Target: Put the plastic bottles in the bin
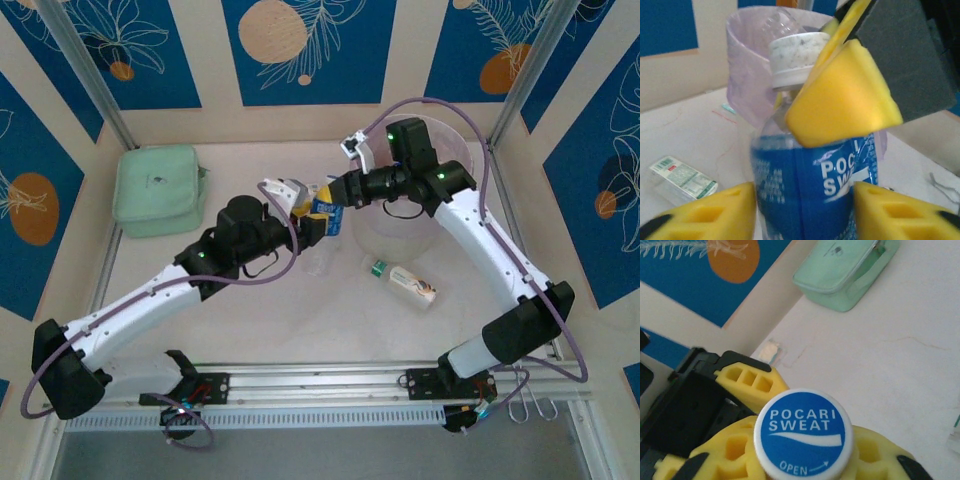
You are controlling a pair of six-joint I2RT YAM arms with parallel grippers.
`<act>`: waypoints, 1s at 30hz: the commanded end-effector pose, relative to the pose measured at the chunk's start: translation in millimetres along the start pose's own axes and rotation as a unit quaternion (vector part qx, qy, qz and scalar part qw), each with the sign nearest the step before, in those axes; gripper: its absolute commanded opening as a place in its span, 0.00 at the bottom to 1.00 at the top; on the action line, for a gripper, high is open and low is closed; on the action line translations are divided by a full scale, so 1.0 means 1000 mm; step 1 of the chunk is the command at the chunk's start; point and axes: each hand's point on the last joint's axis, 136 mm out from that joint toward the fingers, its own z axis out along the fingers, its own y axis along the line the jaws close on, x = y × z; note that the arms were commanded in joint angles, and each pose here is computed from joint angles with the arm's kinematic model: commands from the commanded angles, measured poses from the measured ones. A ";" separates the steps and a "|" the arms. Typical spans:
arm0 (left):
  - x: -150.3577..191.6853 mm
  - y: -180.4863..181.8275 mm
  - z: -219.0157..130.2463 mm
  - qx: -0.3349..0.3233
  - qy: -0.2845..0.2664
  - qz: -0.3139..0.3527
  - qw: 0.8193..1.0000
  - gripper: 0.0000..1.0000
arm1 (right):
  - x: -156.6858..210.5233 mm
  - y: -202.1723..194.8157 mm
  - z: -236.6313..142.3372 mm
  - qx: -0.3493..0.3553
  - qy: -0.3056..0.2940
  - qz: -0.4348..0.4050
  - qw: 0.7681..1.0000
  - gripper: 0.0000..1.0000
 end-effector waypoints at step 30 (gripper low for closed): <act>0.130 0.082 -0.030 -0.170 0.059 -0.212 0.961 0.96 | -0.129 -0.127 -0.115 0.265 -0.198 -0.103 0.938 0.05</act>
